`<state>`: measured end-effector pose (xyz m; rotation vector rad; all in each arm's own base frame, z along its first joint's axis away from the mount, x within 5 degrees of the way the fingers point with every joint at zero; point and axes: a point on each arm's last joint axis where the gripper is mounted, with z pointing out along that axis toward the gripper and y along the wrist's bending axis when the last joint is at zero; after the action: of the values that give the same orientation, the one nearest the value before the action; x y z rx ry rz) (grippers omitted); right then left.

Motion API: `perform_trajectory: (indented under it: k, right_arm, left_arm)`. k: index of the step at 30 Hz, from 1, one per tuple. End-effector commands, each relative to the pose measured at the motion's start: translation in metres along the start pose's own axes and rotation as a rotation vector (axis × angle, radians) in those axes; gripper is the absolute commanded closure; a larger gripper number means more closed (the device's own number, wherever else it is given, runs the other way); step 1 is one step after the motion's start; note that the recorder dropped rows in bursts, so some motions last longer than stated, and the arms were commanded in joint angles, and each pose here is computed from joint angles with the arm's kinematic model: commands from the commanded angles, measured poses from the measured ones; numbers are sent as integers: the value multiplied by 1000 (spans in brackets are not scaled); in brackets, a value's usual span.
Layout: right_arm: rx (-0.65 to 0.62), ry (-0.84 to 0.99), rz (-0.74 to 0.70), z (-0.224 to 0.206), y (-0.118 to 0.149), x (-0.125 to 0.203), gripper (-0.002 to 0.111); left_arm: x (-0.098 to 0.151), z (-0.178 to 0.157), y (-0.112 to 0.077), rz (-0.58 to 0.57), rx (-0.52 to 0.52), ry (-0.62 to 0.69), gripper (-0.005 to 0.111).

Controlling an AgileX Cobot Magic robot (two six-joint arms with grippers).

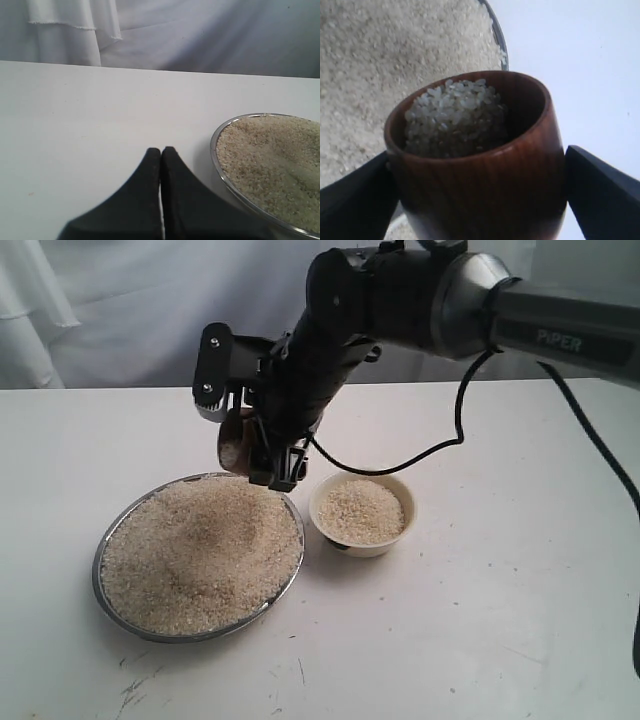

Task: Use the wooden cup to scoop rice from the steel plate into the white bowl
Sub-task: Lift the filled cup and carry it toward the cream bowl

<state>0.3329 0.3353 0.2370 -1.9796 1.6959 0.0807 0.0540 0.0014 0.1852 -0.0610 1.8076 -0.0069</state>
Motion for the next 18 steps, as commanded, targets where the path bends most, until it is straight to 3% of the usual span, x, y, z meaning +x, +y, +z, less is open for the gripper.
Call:
perform_trajectory:
  k: [1, 18]
  right_arm:
    - [56, 68, -7, -19, -12, 12, 108]
    - [60, 278, -7, -48, -30, 58, 108]
  left_arm:
    - [1, 0, 0, -2, -1, -6, 107]
    - [1, 0, 0, -2, -1, -6, 107]
